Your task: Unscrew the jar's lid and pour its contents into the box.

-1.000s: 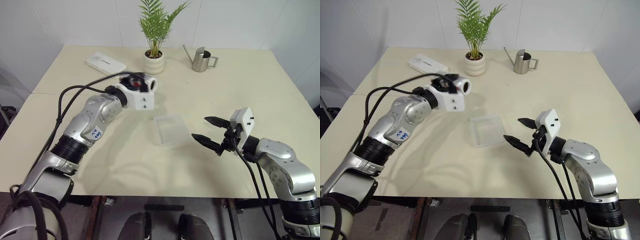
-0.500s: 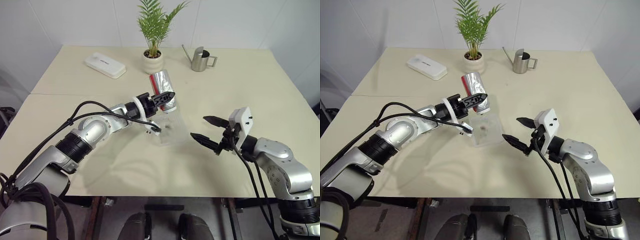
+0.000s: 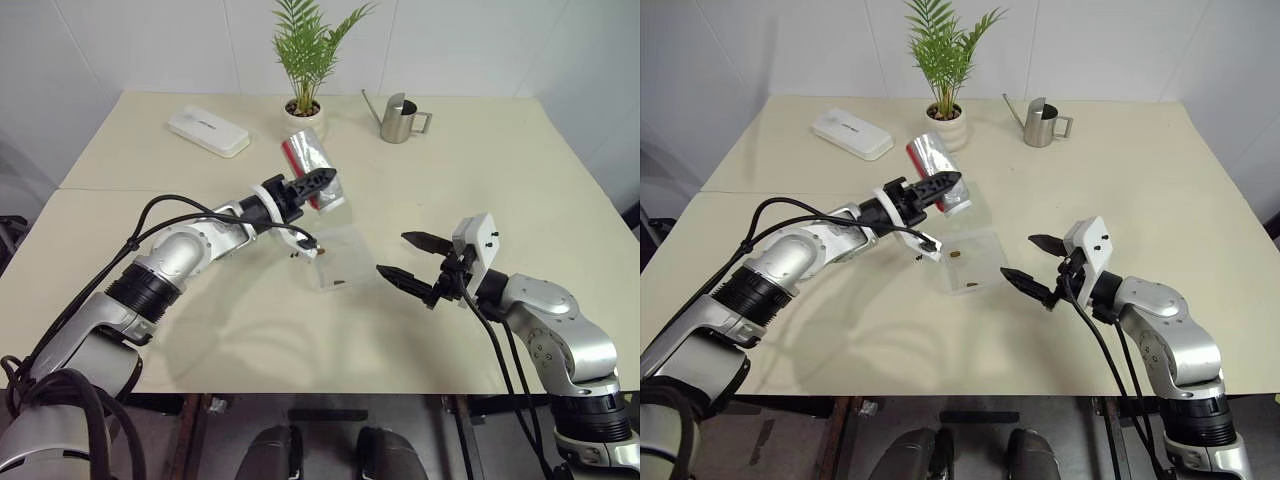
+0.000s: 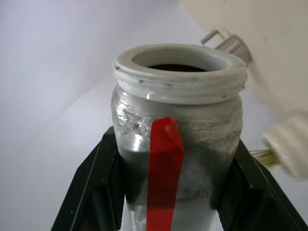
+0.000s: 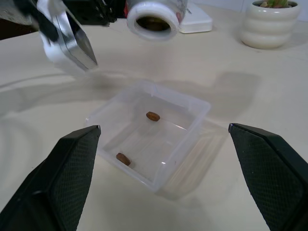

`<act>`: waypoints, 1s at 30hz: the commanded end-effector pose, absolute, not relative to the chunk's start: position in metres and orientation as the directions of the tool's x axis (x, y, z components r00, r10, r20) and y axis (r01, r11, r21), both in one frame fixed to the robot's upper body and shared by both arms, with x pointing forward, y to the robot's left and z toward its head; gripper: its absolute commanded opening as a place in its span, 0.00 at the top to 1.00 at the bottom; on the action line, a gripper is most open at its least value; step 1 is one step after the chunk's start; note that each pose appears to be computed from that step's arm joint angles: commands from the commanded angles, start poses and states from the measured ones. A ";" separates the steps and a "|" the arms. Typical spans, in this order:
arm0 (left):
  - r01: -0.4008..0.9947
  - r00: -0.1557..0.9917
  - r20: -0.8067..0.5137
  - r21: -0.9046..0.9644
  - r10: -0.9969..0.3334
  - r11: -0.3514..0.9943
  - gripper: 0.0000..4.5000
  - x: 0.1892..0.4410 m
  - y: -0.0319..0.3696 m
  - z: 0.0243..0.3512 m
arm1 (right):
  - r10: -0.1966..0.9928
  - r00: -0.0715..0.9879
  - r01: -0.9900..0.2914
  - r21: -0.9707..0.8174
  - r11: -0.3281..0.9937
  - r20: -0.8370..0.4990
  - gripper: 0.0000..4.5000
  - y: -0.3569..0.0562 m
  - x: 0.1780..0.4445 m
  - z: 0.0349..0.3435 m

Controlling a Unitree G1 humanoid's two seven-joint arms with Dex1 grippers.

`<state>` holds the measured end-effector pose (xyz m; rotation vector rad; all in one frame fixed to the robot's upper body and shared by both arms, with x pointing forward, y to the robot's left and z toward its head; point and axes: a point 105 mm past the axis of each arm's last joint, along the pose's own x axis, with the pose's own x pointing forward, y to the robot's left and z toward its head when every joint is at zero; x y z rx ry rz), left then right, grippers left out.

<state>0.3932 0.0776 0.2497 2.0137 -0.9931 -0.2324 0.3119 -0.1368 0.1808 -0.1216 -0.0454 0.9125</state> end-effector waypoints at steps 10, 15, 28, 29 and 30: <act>0.233 0.956 0.085 0.353 -0.279 0.906 0.56 0.429 0.186 0.260 | 0.855 0.515 -0.826 -0.298 0.479 -0.054 0.00 -0.140 0.307 0.191; 0.171 0.977 0.118 0.078 -0.180 0.982 0.56 0.428 0.224 0.253 | 0.867 0.495 -0.832 -0.320 0.453 -0.062 0.00 -0.138 0.310 0.192; -0.032 0.985 0.169 -0.022 0.035 0.999 0.56 0.409 0.314 0.193 | 0.880 0.471 -0.842 -0.328 0.429 -0.058 0.00 -0.128 0.314 0.193; -0.031 0.984 0.172 -0.006 0.032 0.999 0.56 0.408 0.314 0.189 | 0.883 0.466 -0.844 -0.328 0.425 -0.057 0.00 -0.127 0.314 0.193; -0.026 0.985 0.172 0.008 0.024 1.000 0.56 0.407 0.314 0.185 | 0.884 0.464 -0.845 -0.327 0.423 -0.055 0.00 -0.126 0.315 0.193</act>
